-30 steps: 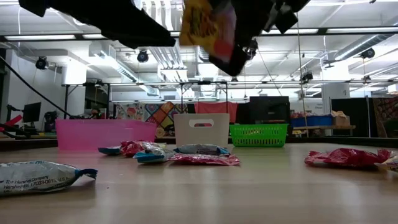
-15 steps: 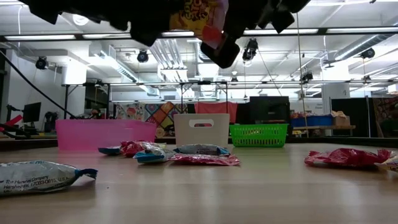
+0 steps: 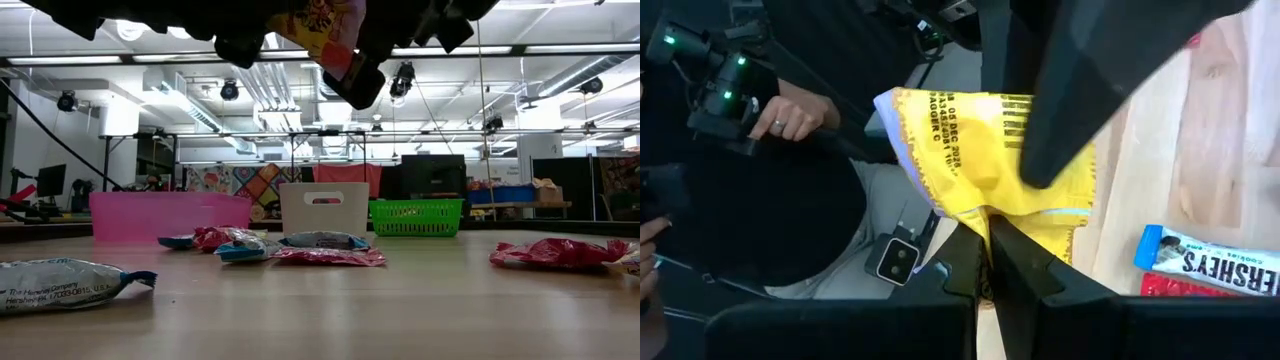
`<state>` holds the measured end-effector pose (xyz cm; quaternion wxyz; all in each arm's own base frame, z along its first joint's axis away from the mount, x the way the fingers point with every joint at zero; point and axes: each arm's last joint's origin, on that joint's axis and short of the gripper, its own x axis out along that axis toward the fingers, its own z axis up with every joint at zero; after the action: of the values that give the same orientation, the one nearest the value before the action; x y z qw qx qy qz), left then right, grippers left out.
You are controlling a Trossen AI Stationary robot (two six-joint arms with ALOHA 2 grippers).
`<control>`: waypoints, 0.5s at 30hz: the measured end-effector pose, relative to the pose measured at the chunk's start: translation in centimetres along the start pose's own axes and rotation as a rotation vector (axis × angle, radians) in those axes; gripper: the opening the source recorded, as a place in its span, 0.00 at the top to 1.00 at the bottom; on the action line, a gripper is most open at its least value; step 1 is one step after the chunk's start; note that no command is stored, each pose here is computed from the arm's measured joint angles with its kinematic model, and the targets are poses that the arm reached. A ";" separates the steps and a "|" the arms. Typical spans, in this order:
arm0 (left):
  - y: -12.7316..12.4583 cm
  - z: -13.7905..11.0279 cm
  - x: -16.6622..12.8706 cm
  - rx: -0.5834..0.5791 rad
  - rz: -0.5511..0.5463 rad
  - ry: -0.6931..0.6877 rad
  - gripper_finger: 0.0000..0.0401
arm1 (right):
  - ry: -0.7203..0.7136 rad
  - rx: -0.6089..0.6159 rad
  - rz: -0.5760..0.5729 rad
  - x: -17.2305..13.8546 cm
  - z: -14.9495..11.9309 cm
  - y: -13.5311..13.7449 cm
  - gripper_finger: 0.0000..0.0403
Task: Sort candy
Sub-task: Put the yellow candy into the white bin
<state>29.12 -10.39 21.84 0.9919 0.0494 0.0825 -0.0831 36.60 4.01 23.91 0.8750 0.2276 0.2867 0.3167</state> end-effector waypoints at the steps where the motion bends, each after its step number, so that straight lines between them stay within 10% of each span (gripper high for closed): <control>1: 0.0 0.0 0.0 -0.001 0.001 0.003 0.94 | -0.004 0.000 -0.007 -0.1 0.1 0.1 0.97; 15: 0.5 0.3 -2.1 -0.175 0.082 0.146 1.00 | -0.070 -0.011 -0.180 -1.8 0.8 0.8 0.96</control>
<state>27.18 -9.56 22.50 0.9864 -0.0279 0.1592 -0.0309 35.66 3.20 25.61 0.9107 0.2069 0.2736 0.2302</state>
